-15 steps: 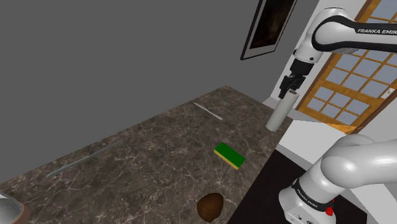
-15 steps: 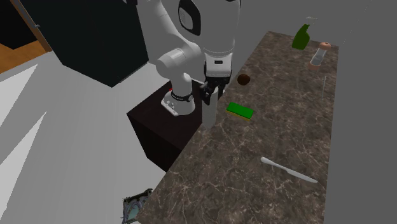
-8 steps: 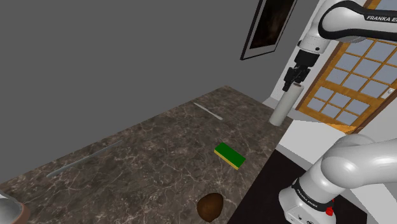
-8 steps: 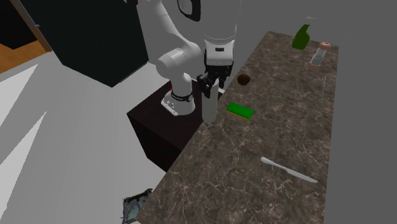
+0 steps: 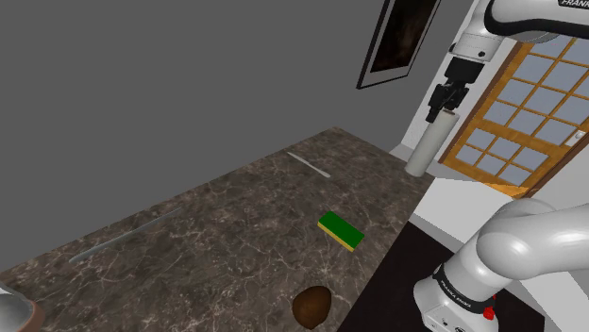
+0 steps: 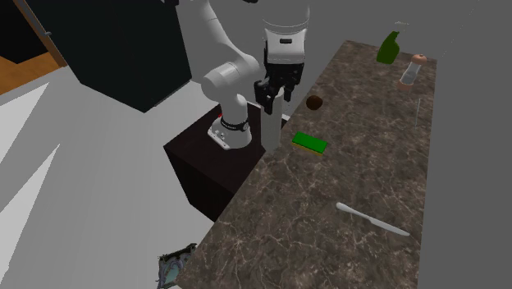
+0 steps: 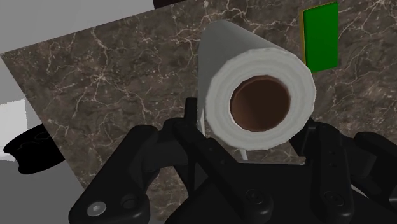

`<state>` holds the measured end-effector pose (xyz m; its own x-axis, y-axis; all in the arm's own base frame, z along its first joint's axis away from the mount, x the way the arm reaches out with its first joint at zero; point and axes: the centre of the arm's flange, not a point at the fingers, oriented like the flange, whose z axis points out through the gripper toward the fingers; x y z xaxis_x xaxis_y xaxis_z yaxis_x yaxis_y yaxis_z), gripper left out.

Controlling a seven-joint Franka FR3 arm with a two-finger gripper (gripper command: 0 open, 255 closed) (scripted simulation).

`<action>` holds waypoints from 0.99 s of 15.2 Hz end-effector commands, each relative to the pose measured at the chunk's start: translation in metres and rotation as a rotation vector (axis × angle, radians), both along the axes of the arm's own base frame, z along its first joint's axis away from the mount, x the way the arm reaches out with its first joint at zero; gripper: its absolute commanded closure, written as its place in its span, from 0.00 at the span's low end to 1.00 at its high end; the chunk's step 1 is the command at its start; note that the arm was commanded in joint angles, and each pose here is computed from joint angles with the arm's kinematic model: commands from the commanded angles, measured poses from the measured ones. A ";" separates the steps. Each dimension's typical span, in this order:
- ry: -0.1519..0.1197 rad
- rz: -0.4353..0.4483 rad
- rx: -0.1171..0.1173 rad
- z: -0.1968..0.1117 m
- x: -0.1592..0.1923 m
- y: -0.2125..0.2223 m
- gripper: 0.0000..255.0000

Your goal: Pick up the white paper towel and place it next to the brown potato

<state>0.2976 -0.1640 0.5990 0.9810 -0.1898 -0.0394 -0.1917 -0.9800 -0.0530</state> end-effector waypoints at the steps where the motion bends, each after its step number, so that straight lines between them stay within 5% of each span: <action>1: 0.000 0.000 0.000 0.011 -0.001 0.001 1.00; 15: 0.000 0.000 0.000 0.085 -0.001 0.001 1.00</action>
<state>0.2961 -0.1629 0.6792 0.9810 -0.1900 -0.0394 -0.1919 -0.9800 -0.0532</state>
